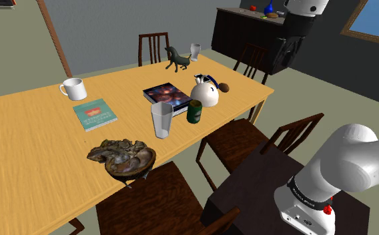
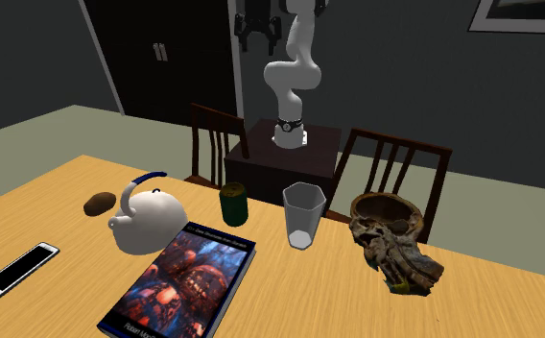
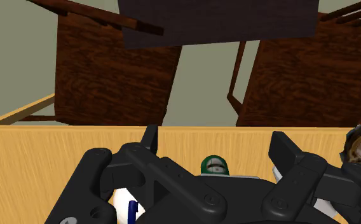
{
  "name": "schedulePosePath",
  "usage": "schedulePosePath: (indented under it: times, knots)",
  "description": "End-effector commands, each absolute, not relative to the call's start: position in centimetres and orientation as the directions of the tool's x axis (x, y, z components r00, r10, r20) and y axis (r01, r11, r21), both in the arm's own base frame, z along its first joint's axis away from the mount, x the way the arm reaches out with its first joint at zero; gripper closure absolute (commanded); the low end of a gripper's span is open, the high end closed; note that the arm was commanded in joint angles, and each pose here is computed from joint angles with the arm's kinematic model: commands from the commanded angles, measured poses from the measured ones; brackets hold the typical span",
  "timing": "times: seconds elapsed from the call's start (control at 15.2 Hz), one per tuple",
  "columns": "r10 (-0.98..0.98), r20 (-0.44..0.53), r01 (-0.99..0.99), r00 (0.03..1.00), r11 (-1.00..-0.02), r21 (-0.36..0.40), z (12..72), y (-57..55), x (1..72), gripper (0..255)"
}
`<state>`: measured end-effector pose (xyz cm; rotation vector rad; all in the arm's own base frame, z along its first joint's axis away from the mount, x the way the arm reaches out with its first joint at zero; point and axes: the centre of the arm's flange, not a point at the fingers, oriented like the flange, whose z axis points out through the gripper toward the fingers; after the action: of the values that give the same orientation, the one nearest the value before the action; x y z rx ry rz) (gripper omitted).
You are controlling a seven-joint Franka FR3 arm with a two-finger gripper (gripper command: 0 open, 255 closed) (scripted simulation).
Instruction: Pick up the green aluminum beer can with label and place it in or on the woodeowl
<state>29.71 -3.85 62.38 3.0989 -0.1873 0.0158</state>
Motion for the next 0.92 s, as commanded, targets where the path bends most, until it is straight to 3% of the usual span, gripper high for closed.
schedulePosePath:
  times: [0.0, 0.86]
  knots:
    - [-0.120, 0.012, -0.121, 0.993, -0.992, 0.036, 62.4, -3.8, 29.7, 0]
    - [-0.107, 0.008, -0.107, 0.994, -0.994, 0.023, 49.9, -3.1, 41.5, 0]
